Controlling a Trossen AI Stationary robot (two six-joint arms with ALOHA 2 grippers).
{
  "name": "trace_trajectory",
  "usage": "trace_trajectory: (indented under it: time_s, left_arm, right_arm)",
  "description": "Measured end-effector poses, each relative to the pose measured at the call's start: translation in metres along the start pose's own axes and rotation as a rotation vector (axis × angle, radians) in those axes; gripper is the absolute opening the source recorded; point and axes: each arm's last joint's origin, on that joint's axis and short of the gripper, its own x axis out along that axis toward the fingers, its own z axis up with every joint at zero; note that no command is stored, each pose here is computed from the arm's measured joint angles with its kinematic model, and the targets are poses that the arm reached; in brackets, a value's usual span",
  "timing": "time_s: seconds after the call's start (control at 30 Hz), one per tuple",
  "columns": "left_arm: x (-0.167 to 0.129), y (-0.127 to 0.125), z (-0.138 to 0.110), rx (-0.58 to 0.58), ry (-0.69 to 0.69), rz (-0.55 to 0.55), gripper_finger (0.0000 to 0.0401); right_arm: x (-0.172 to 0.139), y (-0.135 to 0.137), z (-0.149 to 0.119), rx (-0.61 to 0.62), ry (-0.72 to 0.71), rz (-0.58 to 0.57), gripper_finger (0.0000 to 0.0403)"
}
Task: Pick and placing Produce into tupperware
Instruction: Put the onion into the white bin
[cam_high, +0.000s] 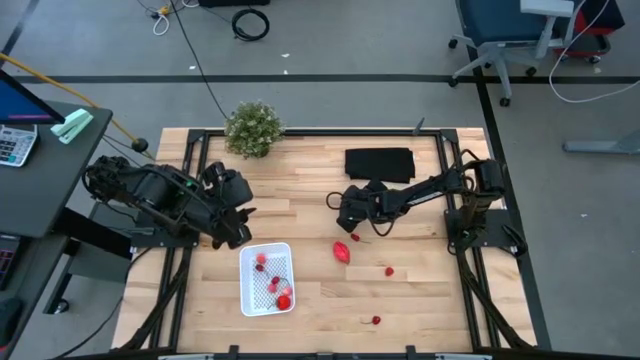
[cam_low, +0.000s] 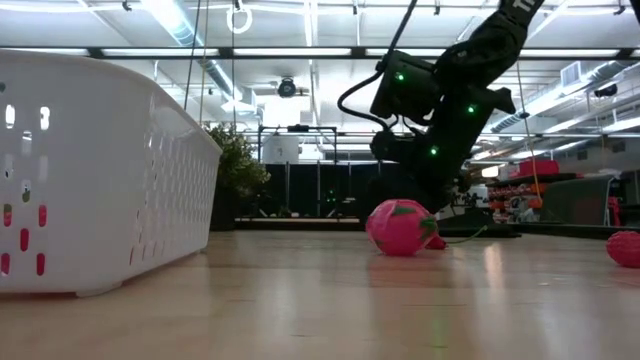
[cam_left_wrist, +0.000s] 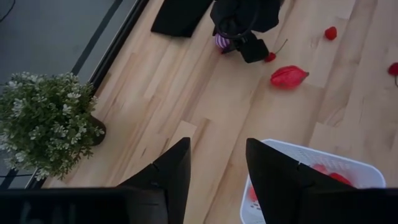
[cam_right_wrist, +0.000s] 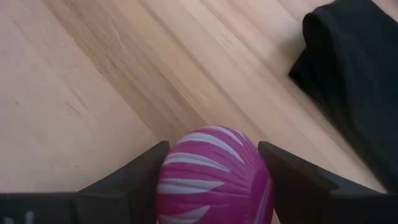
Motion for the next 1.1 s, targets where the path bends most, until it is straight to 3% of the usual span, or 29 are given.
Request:
trace_trajectory:
  time_s: [0.17,0.4,0.6,0.73,0.9,1.1]
  left_arm:
    - [0.0,0.0,0.0,0.0,0.0,0.0,0.0162]
    - [0.0,0.0,0.0,0.0,0.0,0.0,0.0162]
    - [0.0,0.0,0.0,0.0,0.0,0.0,0.0162]
    - [0.0,0.0,0.0,-0.001,0.0,0.0,0.0163]
    - [0.0,0.0,0.0,-0.002,-0.002,-0.001,0.0162]
    - [0.0,0.0,0.001,-0.005,-0.005,-0.003,0.0162]
  right_arm:
    - [-0.001,0.002,0.003,0.0,0.002,0.007,0.0251]
    - [-0.002,0.004,0.002,0.043,0.0,0.016,0.0205]
    - [-0.008,0.013,-0.001,0.031,-0.018,0.051,0.0221]
    - [-0.022,0.024,0.005,0.068,-0.097,0.158,0.0239]
    - [-0.047,0.037,0.02,0.14,-0.227,0.336,0.0209]
    - [-0.081,0.06,0.035,0.219,-0.414,0.659,0.0205]
